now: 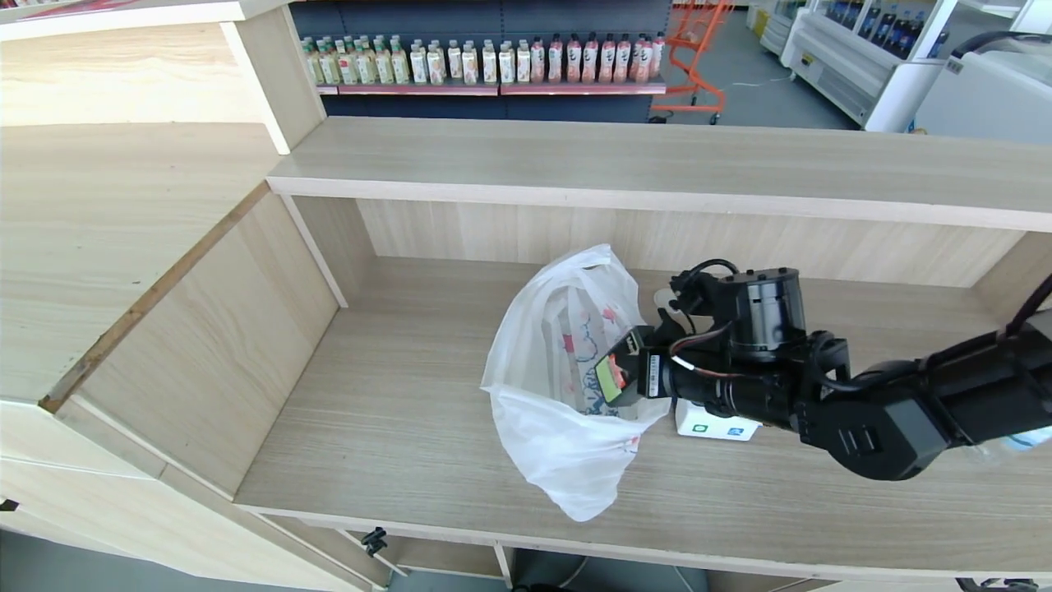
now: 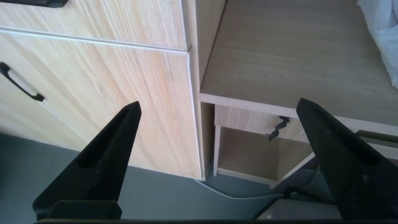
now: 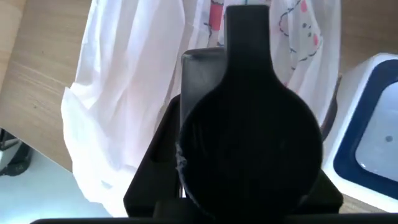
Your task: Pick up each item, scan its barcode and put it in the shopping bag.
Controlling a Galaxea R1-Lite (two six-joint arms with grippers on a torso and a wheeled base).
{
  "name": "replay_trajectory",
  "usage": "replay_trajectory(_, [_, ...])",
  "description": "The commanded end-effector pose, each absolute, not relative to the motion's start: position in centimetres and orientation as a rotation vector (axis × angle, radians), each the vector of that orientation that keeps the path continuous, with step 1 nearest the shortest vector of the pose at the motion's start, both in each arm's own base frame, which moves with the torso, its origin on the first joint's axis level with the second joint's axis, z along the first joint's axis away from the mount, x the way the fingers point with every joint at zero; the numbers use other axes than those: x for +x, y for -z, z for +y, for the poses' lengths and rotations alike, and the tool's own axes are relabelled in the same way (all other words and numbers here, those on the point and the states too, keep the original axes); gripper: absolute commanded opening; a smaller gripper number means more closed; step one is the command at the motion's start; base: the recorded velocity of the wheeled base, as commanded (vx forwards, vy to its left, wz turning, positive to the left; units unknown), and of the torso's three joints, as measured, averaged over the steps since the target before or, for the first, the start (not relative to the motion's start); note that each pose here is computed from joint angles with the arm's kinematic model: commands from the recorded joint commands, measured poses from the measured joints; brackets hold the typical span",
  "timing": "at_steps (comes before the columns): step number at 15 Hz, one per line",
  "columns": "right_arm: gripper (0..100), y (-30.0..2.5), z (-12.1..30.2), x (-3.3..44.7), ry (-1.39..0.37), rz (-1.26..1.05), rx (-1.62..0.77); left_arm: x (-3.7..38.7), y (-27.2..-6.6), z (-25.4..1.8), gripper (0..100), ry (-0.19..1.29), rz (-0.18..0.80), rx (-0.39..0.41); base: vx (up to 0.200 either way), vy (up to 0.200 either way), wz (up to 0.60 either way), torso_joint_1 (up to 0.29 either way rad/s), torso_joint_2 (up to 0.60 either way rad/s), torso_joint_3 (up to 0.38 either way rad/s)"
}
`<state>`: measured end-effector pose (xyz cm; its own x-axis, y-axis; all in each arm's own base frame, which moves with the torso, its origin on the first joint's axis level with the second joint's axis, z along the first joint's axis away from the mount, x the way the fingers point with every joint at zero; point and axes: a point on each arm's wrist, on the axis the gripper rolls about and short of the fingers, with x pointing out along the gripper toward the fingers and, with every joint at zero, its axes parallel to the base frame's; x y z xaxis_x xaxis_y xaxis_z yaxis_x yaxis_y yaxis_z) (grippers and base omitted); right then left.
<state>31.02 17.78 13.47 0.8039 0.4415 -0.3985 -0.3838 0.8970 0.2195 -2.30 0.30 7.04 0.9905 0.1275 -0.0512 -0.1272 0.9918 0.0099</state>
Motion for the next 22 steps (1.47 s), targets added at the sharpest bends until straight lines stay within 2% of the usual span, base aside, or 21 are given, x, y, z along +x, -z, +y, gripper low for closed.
replay_trajectory(1, [0,-10.5,19.9,32.5,-0.465,0.514,0.099,-2.3,-7.0,0.3,100,-0.129,0.052,0.007,0.0,0.0,0.0,0.0,0.0,0.0])
replay_trajectory(5, [0,-9.1,21.7,34.7,-0.493,0.49,0.021,-2.3,-7.0,0.3,100,-0.129,0.052,0.007,0.0,0.0,0.0,0.0,0.0,0.0])
replay_trajectory(10, [0,-8.4,22.9,34.7,-0.521,0.487,-0.023,-2.3,-7.0,0.3,100,-0.129,0.052,0.007,0.0,0.0,0.0,0.0,0.0,0.0])
replay_trajectory(11, [100,-8.3,23.1,34.8,-0.523,0.486,-0.025,-2.3,-7.0,0.3,100,-0.129,0.051,0.006,0.0,0.0,0.0,0.0,0.0,0.0])
replay_trajectory(13, [100,-9.2,23.5,34.8,-0.533,0.46,-0.006,-2.3,-7.0,0.3,100,-0.129,0.052,0.007,0.0,0.0,0.0,0.0,0.0,0.0])
replay_trajectory(15, [100,-11.6,23.2,34.4,-0.532,0.42,0.066,-2.3,-7.0,0.3,100,-0.129,0.052,0.007,0.0,0.0,0.0,0.0,0.0,0.0])
replay_trajectory(16, [100,-14.1,22.6,33.5,-0.523,0.392,0.167,-2.3,-7.0,0.3,100,-0.129,0.052,0.007,0.0,0.0,0.0,0.0,0.0,0.0])
replay_trajectory(19, [100,-20.1,18.6,29.1,-0.543,0.37,0.341,-2.3,-7.0,0.3,100,-0.129,0.051,0.006,0.0,0.0,0.0,0.0,0.0,0.0])
replay_trajectory(22, [100,-23.3,13.7,24.3,-0.51,0.341,0.37,-2.3,-7.0,0.3,100,-0.129,0.052,0.007,0.0,0.0,0.0,0.0,0.0,0.0])
